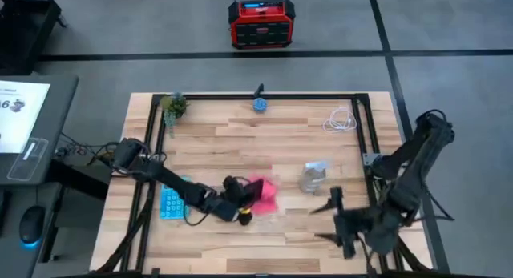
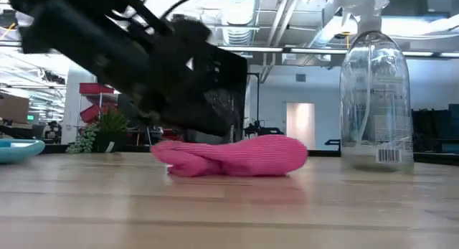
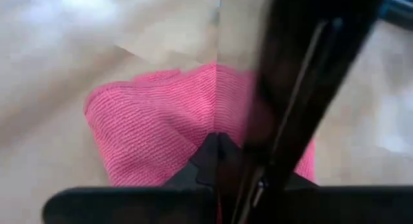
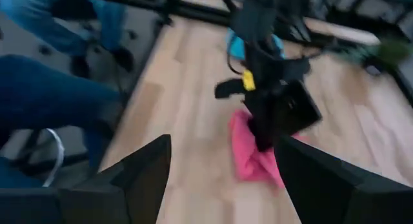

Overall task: Apply microfiber cloth
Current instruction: Wipe the back of the black cellphone using pink microfiber cloth

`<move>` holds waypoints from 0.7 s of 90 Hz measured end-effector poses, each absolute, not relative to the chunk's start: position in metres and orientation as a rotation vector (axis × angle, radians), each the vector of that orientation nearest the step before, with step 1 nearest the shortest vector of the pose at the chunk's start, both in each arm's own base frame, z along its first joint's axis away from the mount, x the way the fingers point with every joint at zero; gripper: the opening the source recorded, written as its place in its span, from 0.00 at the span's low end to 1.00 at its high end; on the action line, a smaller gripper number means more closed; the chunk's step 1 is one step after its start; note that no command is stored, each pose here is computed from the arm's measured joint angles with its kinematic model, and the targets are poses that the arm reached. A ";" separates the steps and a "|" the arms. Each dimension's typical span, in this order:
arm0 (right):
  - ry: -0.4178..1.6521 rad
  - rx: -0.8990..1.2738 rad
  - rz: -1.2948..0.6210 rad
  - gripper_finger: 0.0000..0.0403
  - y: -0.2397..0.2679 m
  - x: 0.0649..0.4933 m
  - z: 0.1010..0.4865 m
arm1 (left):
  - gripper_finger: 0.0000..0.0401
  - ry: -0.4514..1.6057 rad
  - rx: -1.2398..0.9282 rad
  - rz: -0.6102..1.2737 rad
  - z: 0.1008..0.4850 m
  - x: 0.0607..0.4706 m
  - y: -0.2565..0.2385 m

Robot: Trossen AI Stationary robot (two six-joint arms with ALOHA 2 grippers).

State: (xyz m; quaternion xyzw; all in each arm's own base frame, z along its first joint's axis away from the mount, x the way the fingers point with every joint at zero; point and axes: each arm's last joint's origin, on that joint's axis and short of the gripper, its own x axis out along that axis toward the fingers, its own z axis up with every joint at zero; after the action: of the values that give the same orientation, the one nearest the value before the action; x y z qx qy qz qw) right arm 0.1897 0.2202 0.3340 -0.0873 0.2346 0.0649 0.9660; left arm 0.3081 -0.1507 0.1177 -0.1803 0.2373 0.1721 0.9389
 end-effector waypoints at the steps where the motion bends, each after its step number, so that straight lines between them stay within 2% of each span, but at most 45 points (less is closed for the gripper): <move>1: 0.468 -0.178 0.136 0.65 0.222 0.191 0.333 | 0.02 0.482 -0.368 0.345 0.118 0.307 -0.153; 15: 0.437 -0.220 0.156 0.65 0.246 0.209 0.314 | 0.02 0.444 -0.361 0.318 0.121 0.301 -0.169; 34: 0.464 -0.232 0.102 0.65 0.256 0.241 0.282 | 0.02 0.395 -0.302 0.267 0.144 0.315 -0.185; 63: 0.566 -0.189 0.117 0.65 0.249 0.288 0.239 | 0.02 0.491 -0.291 0.388 0.135 0.308 -0.181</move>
State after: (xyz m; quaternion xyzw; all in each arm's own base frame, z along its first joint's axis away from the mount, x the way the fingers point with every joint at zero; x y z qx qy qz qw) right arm 0.2877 0.2485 0.2386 -0.0931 0.2784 0.0575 0.9542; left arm 0.3079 -0.1808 0.1351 -0.1426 0.2408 0.1900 0.9411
